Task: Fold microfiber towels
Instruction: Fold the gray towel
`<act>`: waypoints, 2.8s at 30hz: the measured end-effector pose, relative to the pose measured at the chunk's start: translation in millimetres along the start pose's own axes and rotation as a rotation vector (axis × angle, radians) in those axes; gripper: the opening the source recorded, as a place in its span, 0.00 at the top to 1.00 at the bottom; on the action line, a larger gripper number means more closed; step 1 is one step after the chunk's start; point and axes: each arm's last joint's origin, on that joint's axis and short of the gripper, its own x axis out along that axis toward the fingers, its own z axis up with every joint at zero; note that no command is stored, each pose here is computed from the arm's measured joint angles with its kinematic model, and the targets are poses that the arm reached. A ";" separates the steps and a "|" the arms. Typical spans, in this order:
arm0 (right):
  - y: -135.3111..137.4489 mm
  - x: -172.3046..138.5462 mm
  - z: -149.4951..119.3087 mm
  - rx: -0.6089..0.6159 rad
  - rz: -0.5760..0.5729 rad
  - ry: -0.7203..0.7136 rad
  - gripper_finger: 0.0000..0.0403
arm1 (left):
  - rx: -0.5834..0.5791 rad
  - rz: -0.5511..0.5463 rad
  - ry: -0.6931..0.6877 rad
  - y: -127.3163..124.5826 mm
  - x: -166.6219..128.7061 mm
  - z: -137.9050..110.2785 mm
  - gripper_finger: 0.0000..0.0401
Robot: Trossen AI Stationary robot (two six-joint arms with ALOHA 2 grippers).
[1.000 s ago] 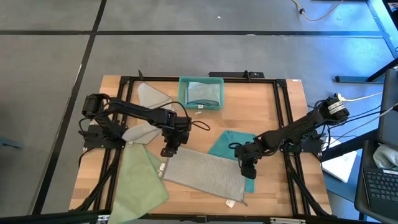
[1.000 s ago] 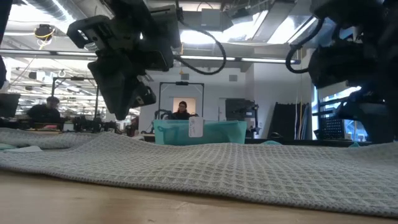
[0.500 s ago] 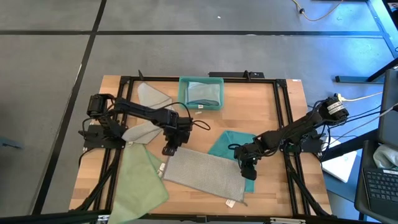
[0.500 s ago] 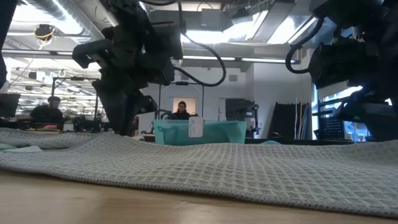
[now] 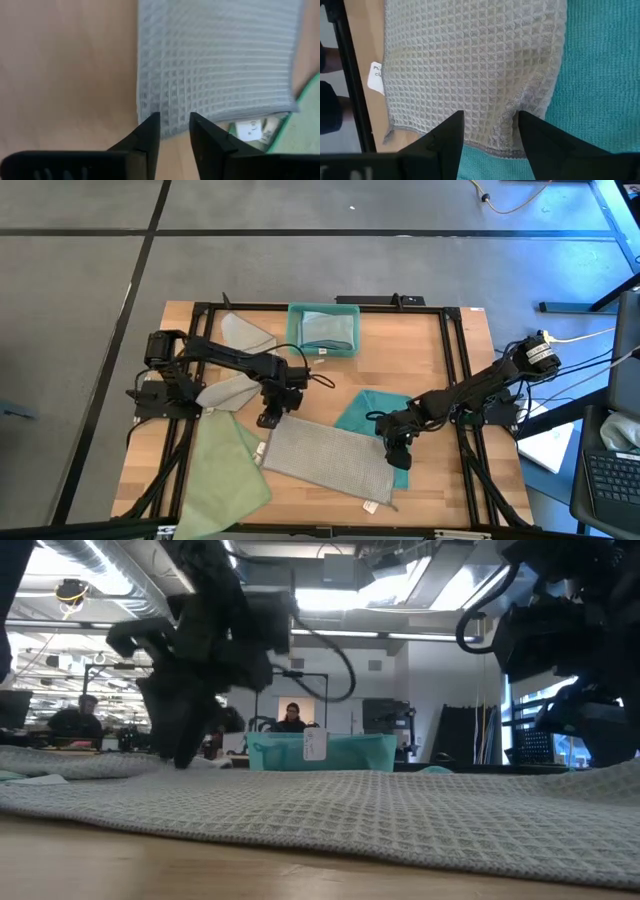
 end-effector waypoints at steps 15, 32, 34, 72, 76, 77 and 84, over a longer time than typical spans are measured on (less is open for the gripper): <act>1.3 0.0 1.2 0.017 0.018 -0.008 0.53 | -0.183 -0.035 0.003 14.0 -4.4 -4.0 0.45; 2.0 13.0 4.4 0.000 0.069 0.014 0.53 | -0.111 -0.036 0.023 6.5 7.2 1.2 0.44; 1.9 13.4 4.4 0.001 0.068 0.014 0.53 | -0.116 -0.026 0.034 5.0 11.1 -1.2 0.44; 33.7 -50.9 25.3 0.023 -0.089 -0.094 0.53 | -0.189 -0.028 -0.048 8.7 12.0 4.0 0.46; 41.3 -69.0 29.4 0.049 -0.079 -0.182 0.53 | -0.206 -0.025 -0.066 15.7 9.0 3.6 0.46; 42.5 -72.6 29.7 0.063 -0.076 -0.196 0.53 | -0.208 -0.024 -0.071 16.7 8.6 3.7 0.46; 48.7 -84.8 26.1 0.101 -0.055 -0.233 0.53 | -0.189 -0.002 -0.069 11.6 11.3 4.6 0.46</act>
